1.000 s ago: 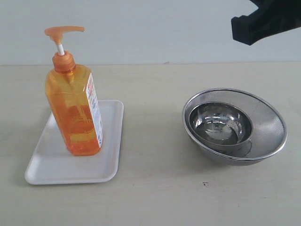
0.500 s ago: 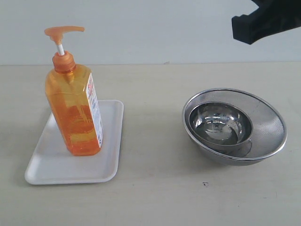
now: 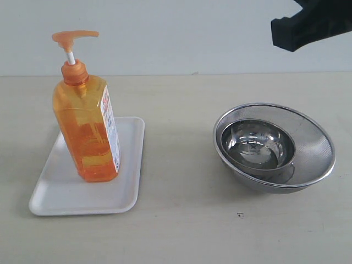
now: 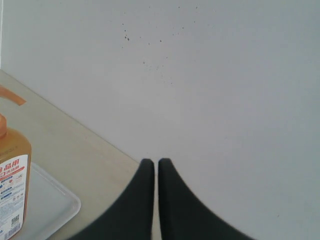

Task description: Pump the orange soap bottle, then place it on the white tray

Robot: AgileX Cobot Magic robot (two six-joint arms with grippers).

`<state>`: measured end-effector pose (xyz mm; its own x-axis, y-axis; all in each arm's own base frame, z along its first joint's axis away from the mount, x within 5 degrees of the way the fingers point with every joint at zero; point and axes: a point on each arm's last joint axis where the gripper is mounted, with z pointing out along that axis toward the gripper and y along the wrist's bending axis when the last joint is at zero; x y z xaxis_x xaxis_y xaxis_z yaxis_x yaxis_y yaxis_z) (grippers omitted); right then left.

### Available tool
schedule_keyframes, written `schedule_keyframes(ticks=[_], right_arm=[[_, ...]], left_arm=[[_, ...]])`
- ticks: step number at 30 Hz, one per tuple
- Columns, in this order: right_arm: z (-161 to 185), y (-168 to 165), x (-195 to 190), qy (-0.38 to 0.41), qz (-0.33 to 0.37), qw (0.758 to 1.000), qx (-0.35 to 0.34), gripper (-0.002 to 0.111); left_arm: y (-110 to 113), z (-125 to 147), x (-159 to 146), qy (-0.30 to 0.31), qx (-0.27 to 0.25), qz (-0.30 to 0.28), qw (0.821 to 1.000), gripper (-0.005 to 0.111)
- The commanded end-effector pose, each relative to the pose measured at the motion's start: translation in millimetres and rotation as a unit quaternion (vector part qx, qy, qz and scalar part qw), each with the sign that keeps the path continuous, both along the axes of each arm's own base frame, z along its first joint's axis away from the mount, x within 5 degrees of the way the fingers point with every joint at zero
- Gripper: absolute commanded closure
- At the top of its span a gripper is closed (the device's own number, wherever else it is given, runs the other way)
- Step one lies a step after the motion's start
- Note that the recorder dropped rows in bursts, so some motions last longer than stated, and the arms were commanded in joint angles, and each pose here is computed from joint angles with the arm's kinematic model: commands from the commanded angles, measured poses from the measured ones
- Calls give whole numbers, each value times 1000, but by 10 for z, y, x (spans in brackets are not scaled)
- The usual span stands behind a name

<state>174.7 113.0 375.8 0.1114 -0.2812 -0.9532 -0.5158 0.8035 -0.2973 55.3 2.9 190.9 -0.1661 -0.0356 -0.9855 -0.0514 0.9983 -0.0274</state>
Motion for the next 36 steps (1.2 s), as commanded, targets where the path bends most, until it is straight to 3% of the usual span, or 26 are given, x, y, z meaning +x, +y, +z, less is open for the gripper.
schedule_keyframes(ticks=[1, 3, 8, 13, 18, 28, 36], right_arm=[[-18, -5, -10, 2, 0, 1000, -1, 108], [-18, -5, -10, 2, 0, 1000, -1, 108], [-18, -5, -10, 2, 0, 1000, -1, 108], [-18, -5, -10, 2, 0, 1000, -1, 108], [-18, -5, -10, 2, 0, 1000, -1, 108], [-18, -5, -10, 2, 0, 1000, -1, 108], [-14, -23, 1, 0, -12, 1000, 0, 108]], left_arm=[[-5, -23, -4, 8, -3, -3, 1000, 102], [-5, -55, -10, 26, 19, -7, 999, 102], [-8, -55, -10, 26, 16, -9, 999, 102], [-34, -54, -10, 24, -30, -14, 999, 102], [-34, -54, -10, 26, 23, -24, 999, 102], [-36, -52, -9, 23, -26, -16, 999, 102], [-36, -53, -10, 24, -26, -16, 999, 102]])
